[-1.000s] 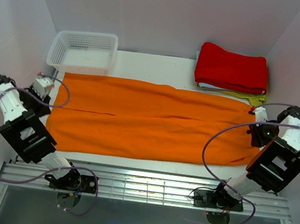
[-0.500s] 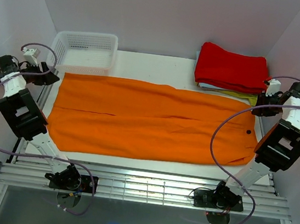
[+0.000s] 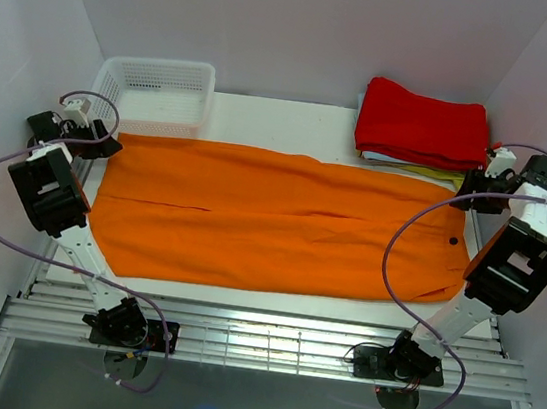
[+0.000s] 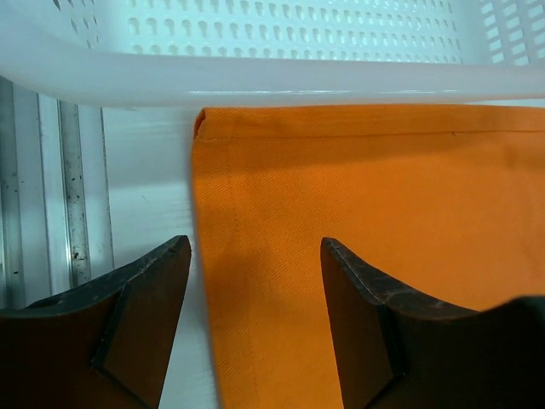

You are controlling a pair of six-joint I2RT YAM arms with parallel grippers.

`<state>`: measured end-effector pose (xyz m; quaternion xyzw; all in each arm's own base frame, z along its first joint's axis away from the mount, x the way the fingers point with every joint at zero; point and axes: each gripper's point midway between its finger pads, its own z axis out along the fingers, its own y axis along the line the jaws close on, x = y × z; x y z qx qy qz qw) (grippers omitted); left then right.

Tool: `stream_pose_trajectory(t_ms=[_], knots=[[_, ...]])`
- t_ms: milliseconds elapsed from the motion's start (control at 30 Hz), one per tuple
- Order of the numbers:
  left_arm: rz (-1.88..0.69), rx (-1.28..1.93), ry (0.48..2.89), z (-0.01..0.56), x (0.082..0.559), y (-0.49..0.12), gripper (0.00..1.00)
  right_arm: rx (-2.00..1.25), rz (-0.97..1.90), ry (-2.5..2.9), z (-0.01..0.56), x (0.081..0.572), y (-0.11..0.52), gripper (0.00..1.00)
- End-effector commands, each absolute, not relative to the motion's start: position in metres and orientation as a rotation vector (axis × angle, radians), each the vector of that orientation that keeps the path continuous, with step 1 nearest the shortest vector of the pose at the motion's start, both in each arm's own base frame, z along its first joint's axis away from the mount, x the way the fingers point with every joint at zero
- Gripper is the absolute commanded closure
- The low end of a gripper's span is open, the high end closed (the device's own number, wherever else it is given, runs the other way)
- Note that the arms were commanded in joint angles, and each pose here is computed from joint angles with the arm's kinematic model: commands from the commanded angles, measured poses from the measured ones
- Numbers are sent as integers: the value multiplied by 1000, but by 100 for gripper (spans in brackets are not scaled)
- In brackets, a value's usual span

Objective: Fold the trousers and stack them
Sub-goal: Flatten the trousers out

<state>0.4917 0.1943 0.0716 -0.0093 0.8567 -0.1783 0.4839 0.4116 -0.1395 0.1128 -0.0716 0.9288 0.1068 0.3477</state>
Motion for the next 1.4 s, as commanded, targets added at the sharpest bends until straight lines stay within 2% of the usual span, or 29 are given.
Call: stream_pose_trajectory(t_ms=[0, 367, 733, 867, 933, 967, 1000, 1100, 1200, 1233, 1300, 1367], knots=[[-428, -61, 2032, 68, 504, 198, 27, -159, 281, 2296, 144, 420, -135, 35], [-494, -101, 1980, 45, 529, 194, 27, -144, 312, 2308, 146, 421, -134, 34], [-630, -71, 1953, 35, 531, 172, 33, -129, 294, 2343, 135, 419, -141, 34], [-676, -70, 1954, 32, 527, 163, 43, -128, 290, 2337, 139, 421, -143, 35], [-694, -69, 1957, 29, 524, 159, 45, -128, 285, 2339, 138, 422, -144, 35], [-704, -64, 1956, 30, 523, 157, 48, -129, 283, 2337, 139, 422, -144, 34], [-713, -66, 1957, 29, 521, 155, 58, -128, 286, 2340, 139, 421, -143, 35], [-721, -70, 1954, 31, 517, 151, 75, -134, 288, 2343, 137, 421, -143, 35], [-715, -58, 1935, 43, 515, 150, 86, -147, 270, 2353, 135, 419, -146, 37], [-723, -65, 1932, 45, 513, 148, 92, -151, 271, 2366, 132, 418, -146, 39], [-693, -53, 1915, 61, 513, 150, 100, -176, 245, 2401, 125, 416, -152, 44], [-646, -55, 1914, 67, 510, 156, 100, -161, 238, 2457, 116, 416, -160, 47]])
